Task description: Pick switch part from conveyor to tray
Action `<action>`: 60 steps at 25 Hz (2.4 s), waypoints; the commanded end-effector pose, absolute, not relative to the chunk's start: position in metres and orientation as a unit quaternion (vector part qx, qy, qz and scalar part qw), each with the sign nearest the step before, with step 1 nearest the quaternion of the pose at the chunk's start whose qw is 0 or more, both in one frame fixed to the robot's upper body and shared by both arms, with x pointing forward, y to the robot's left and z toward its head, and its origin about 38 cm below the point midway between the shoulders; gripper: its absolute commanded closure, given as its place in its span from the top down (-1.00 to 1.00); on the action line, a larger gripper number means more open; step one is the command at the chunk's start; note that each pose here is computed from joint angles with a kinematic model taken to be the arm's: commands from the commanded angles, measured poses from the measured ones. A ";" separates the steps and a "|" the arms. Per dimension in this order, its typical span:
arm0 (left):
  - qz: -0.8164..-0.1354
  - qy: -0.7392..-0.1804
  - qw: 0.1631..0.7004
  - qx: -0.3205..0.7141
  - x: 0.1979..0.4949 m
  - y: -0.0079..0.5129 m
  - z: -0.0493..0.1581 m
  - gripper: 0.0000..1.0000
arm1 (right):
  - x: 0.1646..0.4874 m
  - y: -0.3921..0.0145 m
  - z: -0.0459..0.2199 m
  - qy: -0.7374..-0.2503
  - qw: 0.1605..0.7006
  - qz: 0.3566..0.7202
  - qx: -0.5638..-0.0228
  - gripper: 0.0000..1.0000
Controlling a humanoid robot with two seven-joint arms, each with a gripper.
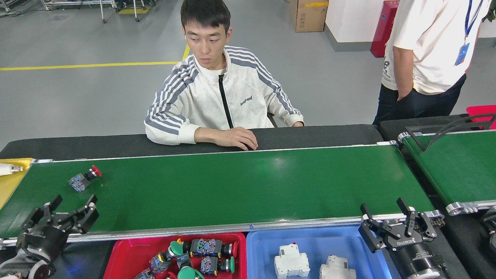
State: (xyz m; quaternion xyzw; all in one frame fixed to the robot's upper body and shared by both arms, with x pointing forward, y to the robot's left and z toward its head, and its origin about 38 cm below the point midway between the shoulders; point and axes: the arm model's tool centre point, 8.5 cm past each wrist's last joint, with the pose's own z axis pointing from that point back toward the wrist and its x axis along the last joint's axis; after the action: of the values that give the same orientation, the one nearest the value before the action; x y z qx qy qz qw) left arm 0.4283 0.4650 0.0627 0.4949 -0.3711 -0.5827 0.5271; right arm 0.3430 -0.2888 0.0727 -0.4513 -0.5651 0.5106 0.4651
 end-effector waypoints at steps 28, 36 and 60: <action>-0.425 -0.219 0.704 0.526 0.372 0.610 0.036 -0.34 | 0.373 -0.217 0.110 -0.671 0.329 0.554 -0.366 1.00; -0.426 -0.228 0.703 0.521 0.375 0.604 0.034 -0.48 | 0.374 -0.217 0.110 -0.672 0.330 0.554 -0.365 1.00; -0.632 -0.501 0.446 0.388 0.336 0.363 0.099 0.55 | 0.316 -0.331 0.092 -0.590 0.440 0.494 -0.462 1.00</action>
State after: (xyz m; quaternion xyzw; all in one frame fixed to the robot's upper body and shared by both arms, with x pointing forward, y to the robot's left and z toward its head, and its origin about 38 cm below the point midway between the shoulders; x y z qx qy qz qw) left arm 0.3410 0.3686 0.0845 0.3742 -0.4985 -0.6372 0.4533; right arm 0.3177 -0.3282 0.0854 -0.4548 -0.5887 0.5005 0.4428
